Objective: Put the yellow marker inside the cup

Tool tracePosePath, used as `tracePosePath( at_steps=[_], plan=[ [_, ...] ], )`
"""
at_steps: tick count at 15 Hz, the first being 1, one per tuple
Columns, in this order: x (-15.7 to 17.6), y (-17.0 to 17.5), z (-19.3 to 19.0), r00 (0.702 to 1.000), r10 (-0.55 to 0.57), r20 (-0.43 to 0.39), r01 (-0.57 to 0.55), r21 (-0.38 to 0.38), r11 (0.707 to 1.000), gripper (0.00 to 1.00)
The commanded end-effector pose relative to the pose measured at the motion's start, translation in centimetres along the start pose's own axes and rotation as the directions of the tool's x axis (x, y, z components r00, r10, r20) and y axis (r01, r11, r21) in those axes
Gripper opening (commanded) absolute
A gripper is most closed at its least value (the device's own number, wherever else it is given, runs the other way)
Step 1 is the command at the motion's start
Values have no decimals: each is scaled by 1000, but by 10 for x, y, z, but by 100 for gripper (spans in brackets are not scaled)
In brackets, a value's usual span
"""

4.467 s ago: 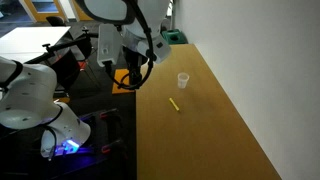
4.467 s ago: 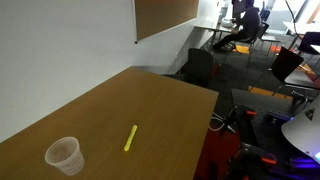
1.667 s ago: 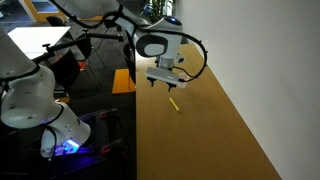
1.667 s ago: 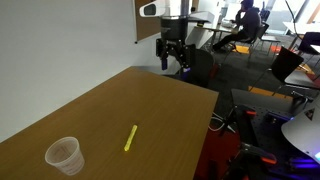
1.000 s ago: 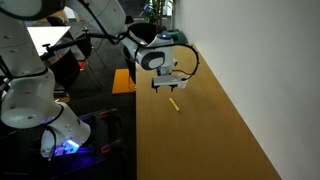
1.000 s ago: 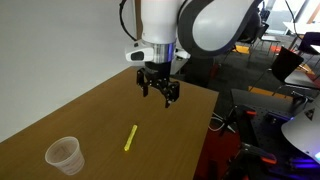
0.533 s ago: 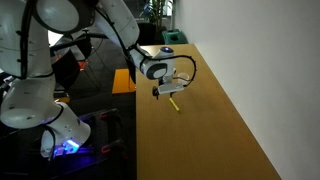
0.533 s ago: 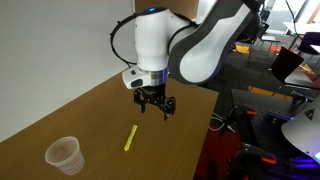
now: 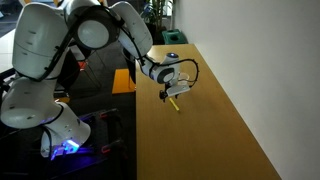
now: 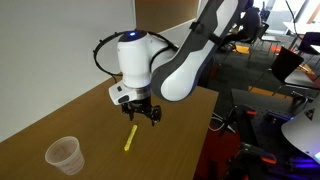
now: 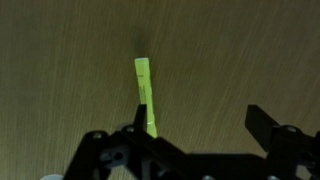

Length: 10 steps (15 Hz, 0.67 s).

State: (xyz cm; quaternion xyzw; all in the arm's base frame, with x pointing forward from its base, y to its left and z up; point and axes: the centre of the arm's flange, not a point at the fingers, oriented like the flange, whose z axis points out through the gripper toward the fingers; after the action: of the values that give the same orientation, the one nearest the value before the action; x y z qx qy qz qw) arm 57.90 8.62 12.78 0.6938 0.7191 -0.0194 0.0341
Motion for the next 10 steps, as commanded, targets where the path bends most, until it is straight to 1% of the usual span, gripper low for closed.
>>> tracePosePath(
  at_steps=[1,2,4,7,10],
  plan=[
    [13,26,18,1000,-31,1,31,-18,999,100],
    [5,9,10,1000,-11,-1,11,-4,1000,100],
    [10,14,17,1000,-15,-4,15,-4,1000,100],
    [11,17,19,1000,-17,-5,17,-6,1000,100],
    [12,19,30,999,-48,-5,48,-21,999,100]
  ],
)
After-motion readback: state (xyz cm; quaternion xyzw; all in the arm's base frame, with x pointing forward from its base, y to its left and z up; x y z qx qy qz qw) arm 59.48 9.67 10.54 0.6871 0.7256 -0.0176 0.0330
